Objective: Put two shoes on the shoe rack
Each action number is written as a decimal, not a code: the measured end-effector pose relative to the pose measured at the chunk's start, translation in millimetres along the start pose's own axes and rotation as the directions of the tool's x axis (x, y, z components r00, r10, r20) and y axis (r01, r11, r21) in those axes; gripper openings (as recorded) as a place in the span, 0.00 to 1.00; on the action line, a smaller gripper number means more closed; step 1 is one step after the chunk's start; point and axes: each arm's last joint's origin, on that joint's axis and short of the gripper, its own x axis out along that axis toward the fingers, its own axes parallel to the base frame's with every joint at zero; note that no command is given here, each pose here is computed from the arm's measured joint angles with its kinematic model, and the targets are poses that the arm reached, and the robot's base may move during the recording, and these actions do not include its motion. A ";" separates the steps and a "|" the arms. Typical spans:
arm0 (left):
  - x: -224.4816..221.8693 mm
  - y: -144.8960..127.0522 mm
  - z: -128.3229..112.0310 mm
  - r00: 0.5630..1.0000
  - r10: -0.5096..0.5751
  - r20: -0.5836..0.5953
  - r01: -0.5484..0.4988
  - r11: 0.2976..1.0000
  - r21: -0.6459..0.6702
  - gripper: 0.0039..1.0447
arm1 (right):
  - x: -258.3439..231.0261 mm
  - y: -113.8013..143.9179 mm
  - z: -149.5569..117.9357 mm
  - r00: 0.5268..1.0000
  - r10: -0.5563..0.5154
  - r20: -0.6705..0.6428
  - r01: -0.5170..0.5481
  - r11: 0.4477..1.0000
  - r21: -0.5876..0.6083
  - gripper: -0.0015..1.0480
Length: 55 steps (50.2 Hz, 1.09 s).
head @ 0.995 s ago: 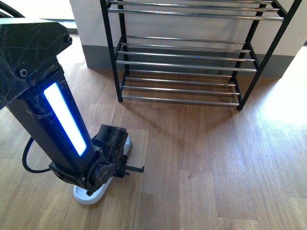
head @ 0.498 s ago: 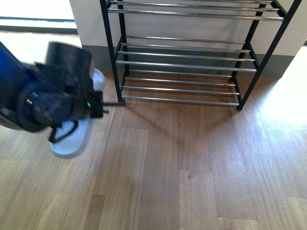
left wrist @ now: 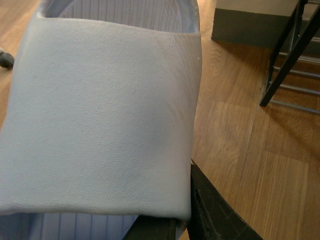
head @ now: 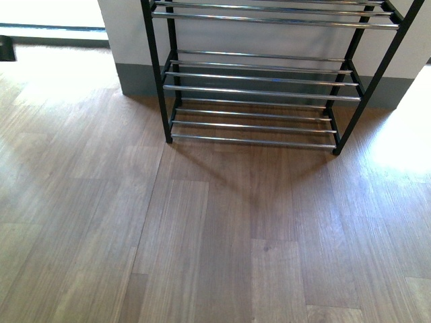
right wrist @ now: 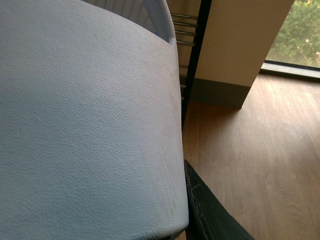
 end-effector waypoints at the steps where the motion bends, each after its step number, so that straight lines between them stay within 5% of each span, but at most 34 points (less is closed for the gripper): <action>1: -4.5 1.6 0.5 1.000 0.005 0.001 -0.005 1.000 0.005 0.02 | 0.0 0.0 0.0 1.000 0.000 0.000 0.000 1.000 0.000 0.02; 25: -116.9 37.3 -55.9 0.992 0.122 0.015 -0.123 0.988 0.096 0.02 | 0.0 0.0 0.0 1.000 0.000 0.000 0.000 1.000 0.000 0.02; 41: -146.8 52.9 -96.8 0.976 0.148 0.159 -0.132 0.986 -0.105 0.02 | 0.0 0.0 0.0 1.000 0.000 0.000 0.000 1.000 0.000 0.02; 50: -152.3 46.9 -83.4 0.948 0.105 0.301 -0.042 0.977 -0.209 0.02 | 0.0 0.0 0.0 1.000 0.000 0.000 0.000 1.000 0.000 0.02; 55: -152.8 48.1 -83.1 0.932 0.151 0.329 -0.082 0.973 -0.215 0.02 | 0.0 0.0 0.0 1.000 0.000 0.000 0.000 1.000 0.000 0.02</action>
